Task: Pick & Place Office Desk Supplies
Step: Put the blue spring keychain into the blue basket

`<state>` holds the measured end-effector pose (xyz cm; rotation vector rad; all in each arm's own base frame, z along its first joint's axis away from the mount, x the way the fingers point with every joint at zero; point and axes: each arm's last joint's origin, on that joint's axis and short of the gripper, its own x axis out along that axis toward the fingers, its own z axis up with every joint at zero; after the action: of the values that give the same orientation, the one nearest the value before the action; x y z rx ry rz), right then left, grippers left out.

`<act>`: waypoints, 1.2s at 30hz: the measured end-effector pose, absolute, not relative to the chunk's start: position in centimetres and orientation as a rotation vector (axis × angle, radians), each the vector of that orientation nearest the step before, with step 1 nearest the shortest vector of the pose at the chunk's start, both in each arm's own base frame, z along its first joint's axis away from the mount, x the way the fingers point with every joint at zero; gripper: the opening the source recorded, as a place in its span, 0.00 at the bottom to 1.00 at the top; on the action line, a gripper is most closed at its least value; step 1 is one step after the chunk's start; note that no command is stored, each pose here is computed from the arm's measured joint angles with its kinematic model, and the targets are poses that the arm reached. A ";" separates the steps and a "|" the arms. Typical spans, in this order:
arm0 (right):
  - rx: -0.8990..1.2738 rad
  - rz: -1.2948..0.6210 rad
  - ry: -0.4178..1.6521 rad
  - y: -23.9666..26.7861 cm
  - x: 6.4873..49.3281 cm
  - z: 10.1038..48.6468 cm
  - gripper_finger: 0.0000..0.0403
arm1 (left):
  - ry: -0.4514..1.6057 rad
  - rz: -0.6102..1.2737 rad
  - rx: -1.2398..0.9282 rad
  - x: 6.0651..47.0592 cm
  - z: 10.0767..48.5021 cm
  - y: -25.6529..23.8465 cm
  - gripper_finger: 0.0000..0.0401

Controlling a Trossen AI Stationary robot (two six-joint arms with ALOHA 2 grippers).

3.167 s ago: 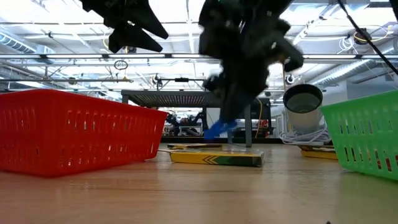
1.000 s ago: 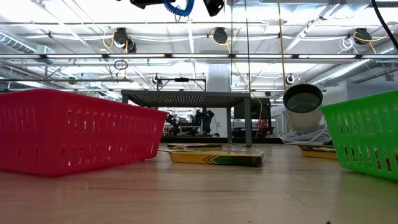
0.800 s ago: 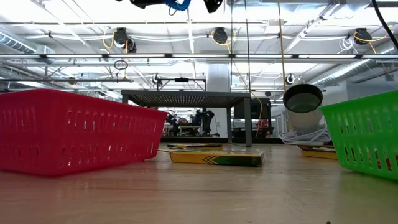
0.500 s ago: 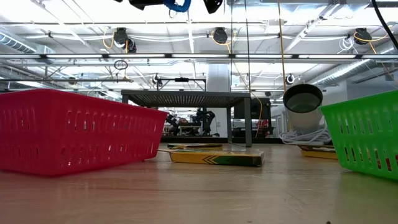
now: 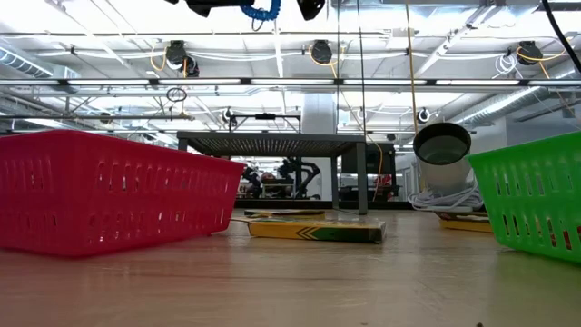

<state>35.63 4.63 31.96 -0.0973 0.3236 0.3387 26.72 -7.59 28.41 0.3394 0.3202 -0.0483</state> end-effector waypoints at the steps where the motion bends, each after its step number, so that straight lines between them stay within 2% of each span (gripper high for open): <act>1: -0.097 0.339 0.324 4.6 35.6 32.0 0.06 | 0.320 -0.047 0.339 26.7 28.4 -7.6 0.03; 18: -0.035 0.366 0.333 5.0 35.6 32.0 0.31 | 0.339 -0.042 0.332 26.7 28.2 -7.6 0.04; 36: -0.018 0.367 0.330 5.2 35.6 32.0 0.42 | 0.383 -0.059 0.316 26.5 27.8 -7.6 0.02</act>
<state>35.57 5.21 32.00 -0.0177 0.3303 0.3669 26.51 -7.55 27.82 0.3162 0.3830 -0.0587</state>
